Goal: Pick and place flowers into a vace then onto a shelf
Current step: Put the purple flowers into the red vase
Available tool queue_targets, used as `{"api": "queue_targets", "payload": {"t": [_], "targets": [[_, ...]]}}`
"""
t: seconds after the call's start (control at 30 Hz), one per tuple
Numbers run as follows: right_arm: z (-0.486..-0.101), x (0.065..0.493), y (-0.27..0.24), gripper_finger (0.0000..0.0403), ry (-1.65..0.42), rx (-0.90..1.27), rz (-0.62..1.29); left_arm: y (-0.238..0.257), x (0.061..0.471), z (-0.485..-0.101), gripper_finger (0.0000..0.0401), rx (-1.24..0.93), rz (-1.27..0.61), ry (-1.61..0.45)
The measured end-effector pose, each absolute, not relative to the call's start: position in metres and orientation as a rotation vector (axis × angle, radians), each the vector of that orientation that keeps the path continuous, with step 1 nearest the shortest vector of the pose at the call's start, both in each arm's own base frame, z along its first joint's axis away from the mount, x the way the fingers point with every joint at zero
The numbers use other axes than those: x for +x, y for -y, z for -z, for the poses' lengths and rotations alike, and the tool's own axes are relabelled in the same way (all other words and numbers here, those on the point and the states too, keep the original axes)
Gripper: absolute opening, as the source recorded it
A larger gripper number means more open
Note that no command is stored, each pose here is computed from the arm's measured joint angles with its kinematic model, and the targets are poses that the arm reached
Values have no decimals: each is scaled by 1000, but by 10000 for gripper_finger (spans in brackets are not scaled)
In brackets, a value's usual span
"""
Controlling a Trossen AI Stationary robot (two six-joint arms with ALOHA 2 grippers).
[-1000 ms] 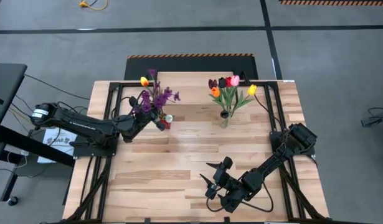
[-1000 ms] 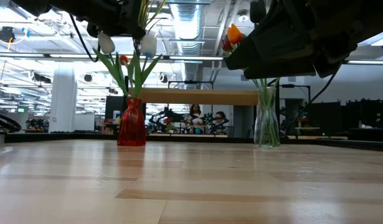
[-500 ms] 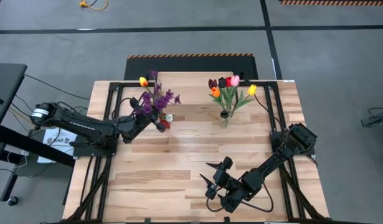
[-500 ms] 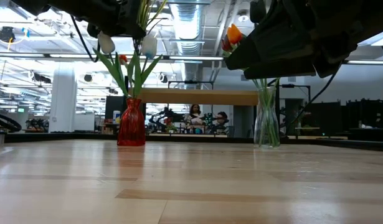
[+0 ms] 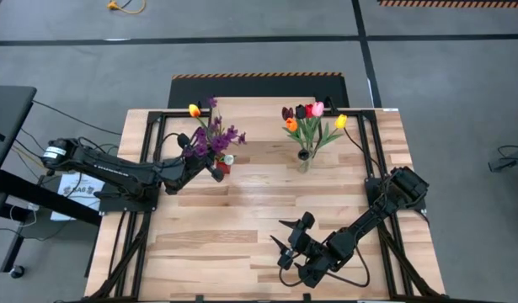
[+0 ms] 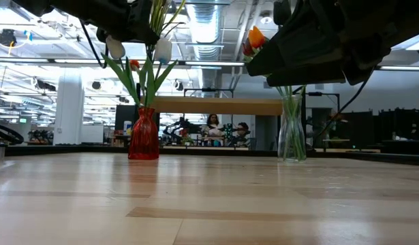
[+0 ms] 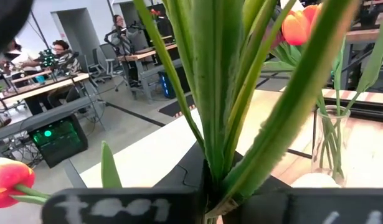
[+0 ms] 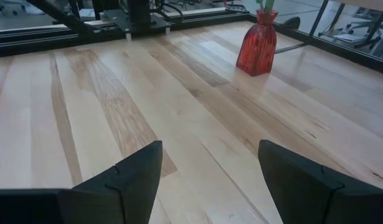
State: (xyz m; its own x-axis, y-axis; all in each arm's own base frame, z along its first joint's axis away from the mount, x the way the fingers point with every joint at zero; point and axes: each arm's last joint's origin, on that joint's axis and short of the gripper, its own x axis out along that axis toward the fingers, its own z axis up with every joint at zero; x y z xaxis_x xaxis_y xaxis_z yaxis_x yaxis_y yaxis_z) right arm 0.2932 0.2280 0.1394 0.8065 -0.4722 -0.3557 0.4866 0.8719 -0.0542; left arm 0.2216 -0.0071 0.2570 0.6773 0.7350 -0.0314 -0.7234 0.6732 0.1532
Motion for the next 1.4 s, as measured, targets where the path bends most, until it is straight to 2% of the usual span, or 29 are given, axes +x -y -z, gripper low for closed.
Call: {"api": "queue_targets", "payload": {"t": [0.23, 0.5, 0.67, 1.07, 1.4], "targets": [[-139, 293, -228, 260, -370, 40, 513, 7, 222, -257, 26, 131, -823, -92], [-139, 293, -228, 260, -370, 40, 513, 7, 222, -259, 31, 131, -820, -92], [-139, 293, -228, 260, -370, 40, 513, 9, 225, -264, 37, 128, -754, -85], [-139, 293, -228, 260, -369, 45, 514, 8, 226, -266, 122, 128, -786, -130], [-139, 293, -228, 260, -369, 47, 514, 8, 225, -260, 142, 130, -776, -172]]}}
